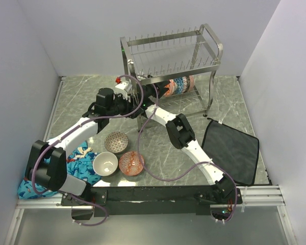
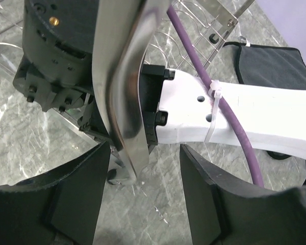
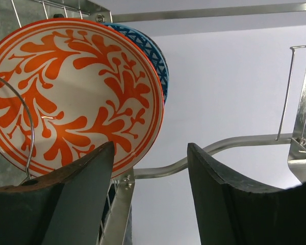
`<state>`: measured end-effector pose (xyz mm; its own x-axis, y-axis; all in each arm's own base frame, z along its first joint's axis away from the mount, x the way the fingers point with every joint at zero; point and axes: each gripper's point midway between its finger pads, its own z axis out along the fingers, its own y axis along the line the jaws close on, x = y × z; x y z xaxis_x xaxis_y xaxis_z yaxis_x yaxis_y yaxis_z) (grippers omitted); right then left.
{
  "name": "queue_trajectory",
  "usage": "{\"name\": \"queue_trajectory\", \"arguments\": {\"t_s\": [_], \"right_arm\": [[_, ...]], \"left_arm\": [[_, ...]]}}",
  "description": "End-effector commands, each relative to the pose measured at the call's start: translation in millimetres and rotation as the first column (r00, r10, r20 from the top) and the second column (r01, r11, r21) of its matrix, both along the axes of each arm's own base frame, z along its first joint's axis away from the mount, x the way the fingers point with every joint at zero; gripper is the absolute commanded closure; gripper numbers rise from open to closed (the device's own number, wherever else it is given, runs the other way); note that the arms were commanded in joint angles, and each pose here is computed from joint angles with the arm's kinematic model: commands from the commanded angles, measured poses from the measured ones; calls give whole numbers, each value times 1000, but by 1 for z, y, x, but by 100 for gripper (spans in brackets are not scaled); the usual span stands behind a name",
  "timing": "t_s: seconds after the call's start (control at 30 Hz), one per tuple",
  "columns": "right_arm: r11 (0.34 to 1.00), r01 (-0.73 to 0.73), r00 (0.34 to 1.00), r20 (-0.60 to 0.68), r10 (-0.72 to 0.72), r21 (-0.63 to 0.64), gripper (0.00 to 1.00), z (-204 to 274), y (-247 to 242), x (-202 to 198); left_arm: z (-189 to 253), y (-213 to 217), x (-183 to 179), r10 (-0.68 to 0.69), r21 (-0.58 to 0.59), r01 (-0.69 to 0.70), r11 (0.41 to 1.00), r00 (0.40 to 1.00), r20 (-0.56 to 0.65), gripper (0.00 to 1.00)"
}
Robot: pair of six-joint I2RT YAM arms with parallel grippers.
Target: Load the bowls into the dish rack
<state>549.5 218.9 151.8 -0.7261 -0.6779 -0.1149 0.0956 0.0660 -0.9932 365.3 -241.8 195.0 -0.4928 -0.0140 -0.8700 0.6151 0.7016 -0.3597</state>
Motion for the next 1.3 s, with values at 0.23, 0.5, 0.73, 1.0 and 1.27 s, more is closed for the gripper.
{"name": "queue_trajectory", "arguments": {"t_s": [0.23,0.5,0.73,1.0,1.27], "right_arm": [[992,-14,987,163,-7,125,33,79,-9,-19],[996,-15,989,148,1,89,33,94,-25,-39],[997,7,992,126,-16,74,32,85,-46,-59],[1000,14,994,106,-15,11,31,85,-63,-78],[998,52,992,109,-55,33,31,96,-81,-81]], "left_arm": [[30,7,-6,14,-9,-13,1000,994,107,33],[34,15,-8,32,20,-36,999,988,152,27],[34,30,-6,81,44,-89,995,983,167,23],[31,46,-8,90,86,-108,990,977,195,21],[32,53,-16,91,86,-110,990,974,208,20]]}}
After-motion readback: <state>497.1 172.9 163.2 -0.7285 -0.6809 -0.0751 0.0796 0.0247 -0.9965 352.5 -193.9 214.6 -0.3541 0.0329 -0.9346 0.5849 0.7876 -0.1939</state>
